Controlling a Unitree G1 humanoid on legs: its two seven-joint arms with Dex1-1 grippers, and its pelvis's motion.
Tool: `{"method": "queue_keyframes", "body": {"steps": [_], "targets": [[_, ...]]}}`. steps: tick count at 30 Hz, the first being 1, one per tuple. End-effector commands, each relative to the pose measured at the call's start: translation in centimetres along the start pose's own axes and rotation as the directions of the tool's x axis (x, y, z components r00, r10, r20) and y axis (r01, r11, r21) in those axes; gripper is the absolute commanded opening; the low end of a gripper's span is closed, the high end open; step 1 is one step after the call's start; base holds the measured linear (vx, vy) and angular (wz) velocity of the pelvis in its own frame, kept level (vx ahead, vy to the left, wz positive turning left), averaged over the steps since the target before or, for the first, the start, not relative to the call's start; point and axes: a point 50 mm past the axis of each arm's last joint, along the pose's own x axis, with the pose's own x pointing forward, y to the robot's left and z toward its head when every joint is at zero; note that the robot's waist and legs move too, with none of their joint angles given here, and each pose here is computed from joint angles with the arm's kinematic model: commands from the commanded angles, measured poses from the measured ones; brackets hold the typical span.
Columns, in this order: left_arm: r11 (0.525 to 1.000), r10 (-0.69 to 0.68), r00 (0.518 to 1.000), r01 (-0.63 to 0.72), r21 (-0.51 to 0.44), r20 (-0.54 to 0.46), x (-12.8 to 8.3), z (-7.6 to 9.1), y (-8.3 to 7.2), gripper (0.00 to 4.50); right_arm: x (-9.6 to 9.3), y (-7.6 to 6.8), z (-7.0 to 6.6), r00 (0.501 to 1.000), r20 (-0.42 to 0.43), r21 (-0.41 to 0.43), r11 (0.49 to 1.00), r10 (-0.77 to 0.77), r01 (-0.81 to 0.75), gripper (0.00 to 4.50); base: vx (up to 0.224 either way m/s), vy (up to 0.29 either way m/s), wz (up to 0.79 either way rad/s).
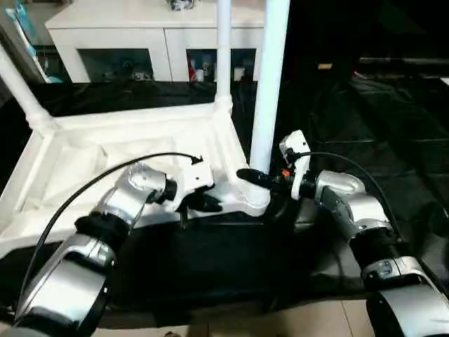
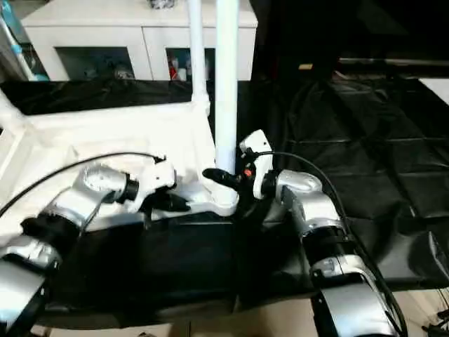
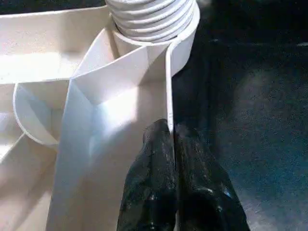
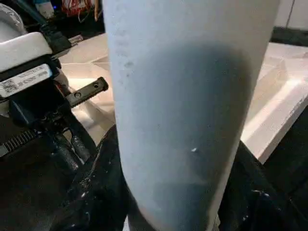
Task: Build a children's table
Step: Insert table leg to table base
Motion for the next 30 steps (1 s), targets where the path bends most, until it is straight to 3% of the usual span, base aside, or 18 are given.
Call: {"method": "queue_keyframes", "body": {"steps": [1,9,12,21,30], "targets": [[0.999,0.034,0.998,-0.034,0.002,-0.053,-0.5,-0.6,0.4,0.00,0.1,0.0,-0.5,1.000,0.007,0.027,0.999,-0.017,0.017,1.86,0.000,0.000,0.00],[0.999,0.037,0.998,-0.037,-0.011,-0.043,-0.3,-0.9,0.3,0.00,-0.1,-0.2,-1.2,0.994,0.075,0.080,0.994,-0.084,0.078,1.86,0.000,0.000,0.00],[0.999,0.036,0.998,-0.037,-0.021,-0.041,-0.2,-1.1,0.3,0.00,-0.3,0.1,-2.5,0.990,0.082,0.117,0.988,-0.112,0.102,1.86,0.000,0.000,0.00],[0.998,0.051,0.998,-0.052,-0.025,-0.037,-0.1,-1.0,0.5,0.00,-0.6,0.2,-4.1,0.972,0.119,0.187,0.966,-0.201,0.177,1.86,0.000,0.000,0.00],[0.997,0.063,0.998,-0.064,-0.037,-0.031,-0.1,-1.0,0.6,0.00,-0.8,1.4,-5.6,0.968,0.123,0.141,0.969,-0.219,0.201,1.86,0.000,0.000,0.00]]}}
